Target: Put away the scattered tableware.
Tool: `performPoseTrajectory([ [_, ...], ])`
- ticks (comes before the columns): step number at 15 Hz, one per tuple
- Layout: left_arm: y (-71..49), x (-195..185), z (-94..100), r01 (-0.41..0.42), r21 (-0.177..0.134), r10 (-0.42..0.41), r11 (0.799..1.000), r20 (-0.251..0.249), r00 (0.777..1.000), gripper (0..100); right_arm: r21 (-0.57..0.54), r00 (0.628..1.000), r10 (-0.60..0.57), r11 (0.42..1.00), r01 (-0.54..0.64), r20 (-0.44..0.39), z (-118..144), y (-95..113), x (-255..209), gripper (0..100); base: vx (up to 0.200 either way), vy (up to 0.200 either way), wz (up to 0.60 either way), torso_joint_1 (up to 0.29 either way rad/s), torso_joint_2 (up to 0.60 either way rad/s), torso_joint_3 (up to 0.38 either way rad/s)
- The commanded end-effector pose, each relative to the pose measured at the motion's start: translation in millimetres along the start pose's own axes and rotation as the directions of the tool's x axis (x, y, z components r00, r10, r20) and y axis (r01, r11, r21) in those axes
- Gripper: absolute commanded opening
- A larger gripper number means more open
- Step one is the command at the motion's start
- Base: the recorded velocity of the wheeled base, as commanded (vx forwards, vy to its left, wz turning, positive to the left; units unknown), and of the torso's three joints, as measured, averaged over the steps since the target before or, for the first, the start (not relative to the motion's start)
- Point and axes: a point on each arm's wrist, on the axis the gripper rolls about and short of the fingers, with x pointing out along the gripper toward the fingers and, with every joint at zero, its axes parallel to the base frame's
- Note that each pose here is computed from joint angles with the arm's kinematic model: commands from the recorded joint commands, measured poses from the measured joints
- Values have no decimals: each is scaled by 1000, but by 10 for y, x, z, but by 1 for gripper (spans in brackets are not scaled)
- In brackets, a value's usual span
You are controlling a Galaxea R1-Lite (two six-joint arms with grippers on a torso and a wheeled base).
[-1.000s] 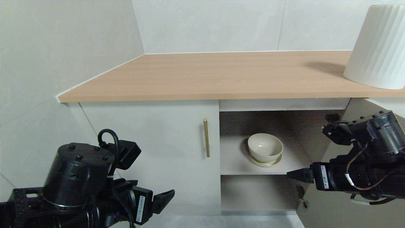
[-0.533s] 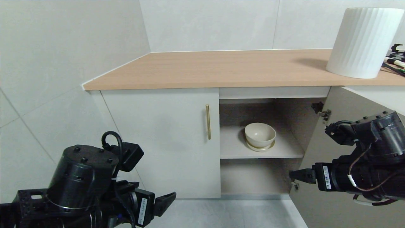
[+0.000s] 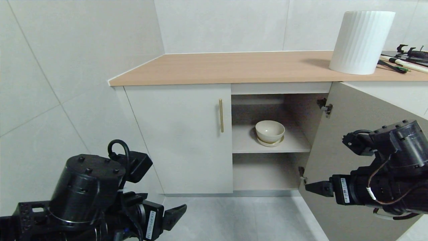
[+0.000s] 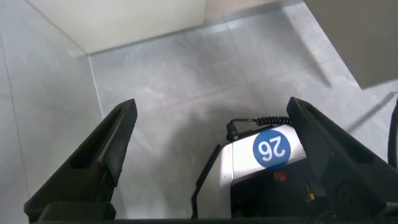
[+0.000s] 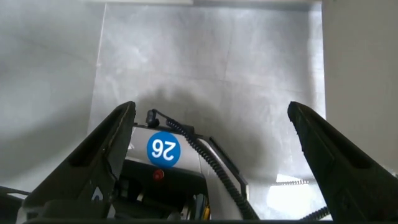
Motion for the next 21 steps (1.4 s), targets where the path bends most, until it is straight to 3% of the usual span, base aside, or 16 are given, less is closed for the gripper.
performPoseTrajectory([
  [1,0,16,-2,-3,-1,3,1000,-5,1000,100,0,1000,-3,1000,3,-5,-3,0,18,100,0,0,0,0,0,0],
  [8,-5,30,-8,-5,3,5,1000,-11,1000,100,-6,1000,-8,1000,8,-6,-23,-11,-33,100,0,0,0,0,0,0],
  [11,5,24,-29,-8,18,8,1000,-14,1000,100,-79,1000,-2,997,0,-25,-79,-39,-232,100,0,-200,0,6,2,4],
  [14,7,17,-31,-7,19,7,1000,-13,1000,100,-176,995,6,984,-24,-98,-194,-30,-536,100,0,-200,0,7,4,-1],
  [17,7,14,-30,-7,19,7,1000,-11,1000,100,-274,973,9,959,-74,-232,-329,-55,-1021,100,0,-200,0,2,1,2],
  [21,9,3,-27,-4,17,4,1000,-8,1000,100,-340,970,-61,940,-24,-236,-405,-151,-1189,100,0,-150,0,-1,4,-1],
])
